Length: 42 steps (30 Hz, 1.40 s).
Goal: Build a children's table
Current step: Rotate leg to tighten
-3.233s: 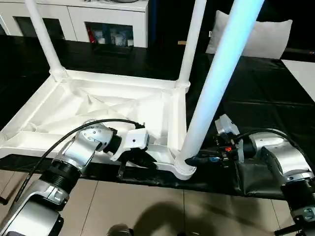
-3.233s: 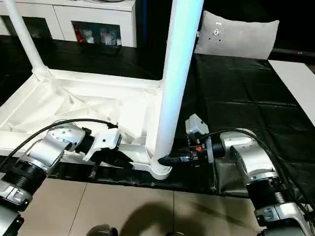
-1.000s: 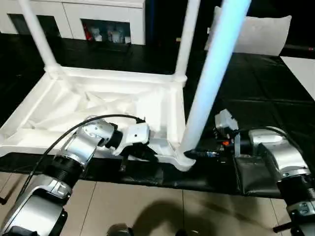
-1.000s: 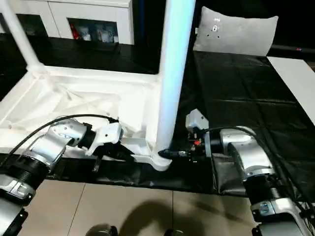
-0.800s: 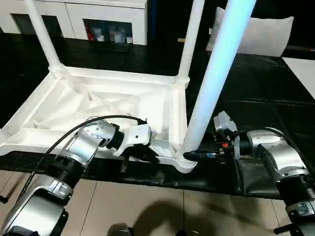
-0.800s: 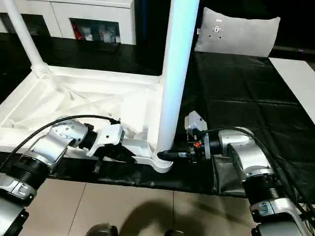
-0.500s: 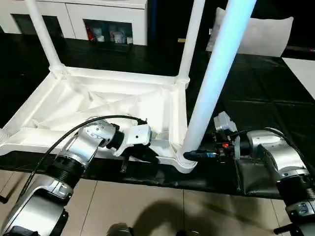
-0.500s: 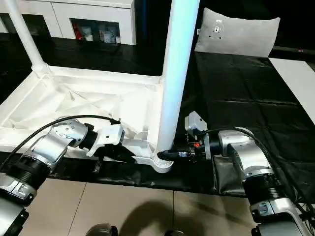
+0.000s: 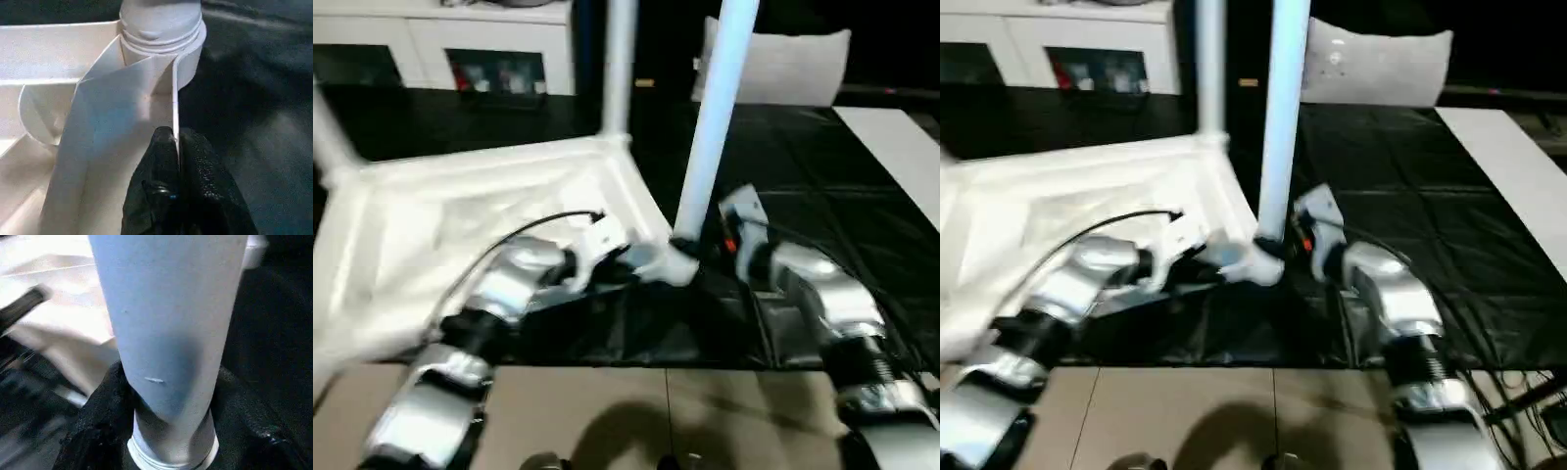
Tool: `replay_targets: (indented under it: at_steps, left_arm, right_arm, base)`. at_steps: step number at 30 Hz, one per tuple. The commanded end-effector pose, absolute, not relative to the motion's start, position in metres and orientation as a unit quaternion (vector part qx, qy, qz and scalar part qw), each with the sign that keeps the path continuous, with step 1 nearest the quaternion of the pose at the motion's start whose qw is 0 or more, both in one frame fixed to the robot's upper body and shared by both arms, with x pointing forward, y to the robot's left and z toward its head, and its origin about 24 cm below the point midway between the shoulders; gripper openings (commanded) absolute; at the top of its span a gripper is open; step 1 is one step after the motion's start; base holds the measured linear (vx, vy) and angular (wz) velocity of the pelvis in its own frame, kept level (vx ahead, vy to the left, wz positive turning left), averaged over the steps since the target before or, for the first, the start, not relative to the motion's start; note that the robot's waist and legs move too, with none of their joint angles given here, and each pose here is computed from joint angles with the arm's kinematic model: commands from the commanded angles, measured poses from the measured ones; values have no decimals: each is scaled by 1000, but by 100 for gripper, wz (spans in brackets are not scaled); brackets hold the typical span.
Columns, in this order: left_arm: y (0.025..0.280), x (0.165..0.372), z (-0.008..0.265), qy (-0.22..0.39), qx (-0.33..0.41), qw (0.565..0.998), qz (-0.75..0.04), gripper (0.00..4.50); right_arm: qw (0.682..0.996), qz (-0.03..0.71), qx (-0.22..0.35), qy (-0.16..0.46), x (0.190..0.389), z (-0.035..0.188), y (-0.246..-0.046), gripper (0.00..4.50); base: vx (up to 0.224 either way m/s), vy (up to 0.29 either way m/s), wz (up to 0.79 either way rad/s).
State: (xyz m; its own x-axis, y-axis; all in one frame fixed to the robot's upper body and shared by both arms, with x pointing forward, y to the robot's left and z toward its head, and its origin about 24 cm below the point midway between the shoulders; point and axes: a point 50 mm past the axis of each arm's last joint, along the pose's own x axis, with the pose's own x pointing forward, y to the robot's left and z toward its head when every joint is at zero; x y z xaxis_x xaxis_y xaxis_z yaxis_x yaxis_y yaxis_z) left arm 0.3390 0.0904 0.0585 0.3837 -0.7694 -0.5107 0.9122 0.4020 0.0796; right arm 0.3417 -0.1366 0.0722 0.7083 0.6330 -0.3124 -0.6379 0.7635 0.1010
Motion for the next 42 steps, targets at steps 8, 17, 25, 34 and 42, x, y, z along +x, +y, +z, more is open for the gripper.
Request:
replay_targets:
  at_steps: [8,17,25,34,42]
  left_arm:
    - [46,347,81,151,182,830,-504,0]
    - [71,346,77,154,228,803,-529,0]
    - [89,338,78,151,239,753,-594,0]
    - [103,330,80,137,250,703,-651,0]
    - [110,320,83,140,259,652,-698,0]
  right_arm:
    - [929,315,-10,194,345,57,-106,263]
    - [923,362,-23,129,339,67,-140,347]
    - [873,465,-71,126,324,77,-168,413]
    - [791,588,-72,150,305,82,-178,394]
    - [762,628,-62,147,303,83,-178,335]
  base:
    - [0,0,0]
    - [0,0,0]
    - [0,0,0]
    - [0,0,0]
    - [0,0,0]
